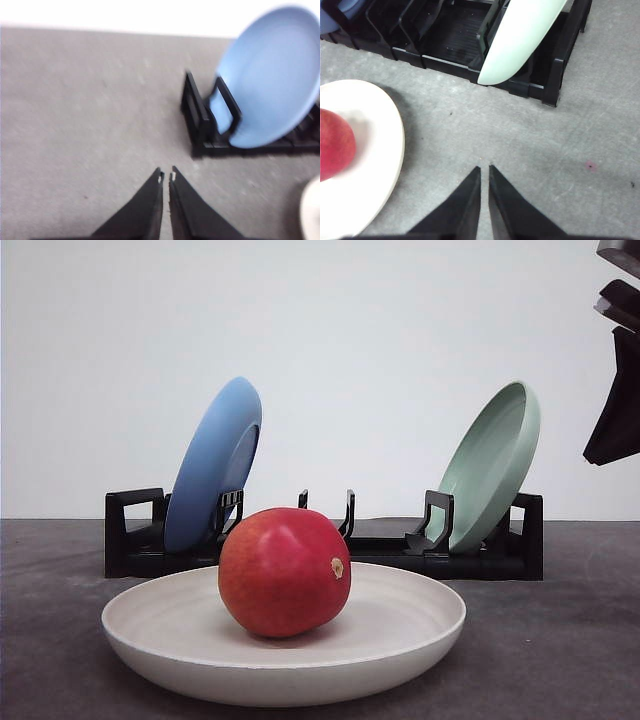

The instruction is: Place pomegranate in white plate

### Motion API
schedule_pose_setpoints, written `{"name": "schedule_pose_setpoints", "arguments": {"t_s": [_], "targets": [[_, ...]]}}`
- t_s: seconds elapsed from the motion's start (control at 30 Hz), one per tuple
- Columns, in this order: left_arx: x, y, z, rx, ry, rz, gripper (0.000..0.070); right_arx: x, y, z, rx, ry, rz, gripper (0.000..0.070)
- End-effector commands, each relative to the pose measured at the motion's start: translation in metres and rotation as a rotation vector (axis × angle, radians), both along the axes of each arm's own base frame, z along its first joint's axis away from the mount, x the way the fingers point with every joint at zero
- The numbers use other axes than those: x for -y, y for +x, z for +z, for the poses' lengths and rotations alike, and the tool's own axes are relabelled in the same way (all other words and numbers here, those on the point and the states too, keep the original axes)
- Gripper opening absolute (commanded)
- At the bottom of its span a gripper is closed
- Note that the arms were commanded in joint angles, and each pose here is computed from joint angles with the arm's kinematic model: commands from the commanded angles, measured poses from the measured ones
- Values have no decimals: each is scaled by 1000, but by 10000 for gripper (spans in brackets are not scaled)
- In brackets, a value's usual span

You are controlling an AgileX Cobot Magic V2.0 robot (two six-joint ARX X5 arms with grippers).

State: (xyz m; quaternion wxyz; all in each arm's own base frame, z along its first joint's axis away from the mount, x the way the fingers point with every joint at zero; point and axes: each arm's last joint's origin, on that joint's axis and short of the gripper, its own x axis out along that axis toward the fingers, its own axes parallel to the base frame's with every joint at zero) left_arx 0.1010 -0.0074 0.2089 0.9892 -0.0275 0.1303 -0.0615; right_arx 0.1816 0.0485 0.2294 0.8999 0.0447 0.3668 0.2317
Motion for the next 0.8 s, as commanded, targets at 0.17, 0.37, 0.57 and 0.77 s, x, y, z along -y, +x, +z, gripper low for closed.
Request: {"name": "schedule_pose_setpoints", "arguments": {"t_s": [0.17, 0.37, 0.57, 0.77], "targets": [[-1, -7, -29, 57, 11, 9, 0, 0, 2, 2, 9, 6, -1, 22], [-2, -7, -52, 106, 17, 44, 0, 0, 2, 2, 9, 6, -1, 22], [-2, -6, -59, 83, 16, 44, 0, 0, 2, 2, 12, 7, -2, 22], [-2, -6, -59, 82, 16, 44, 0, 0, 2, 2, 13, 7, -2, 22]]}}
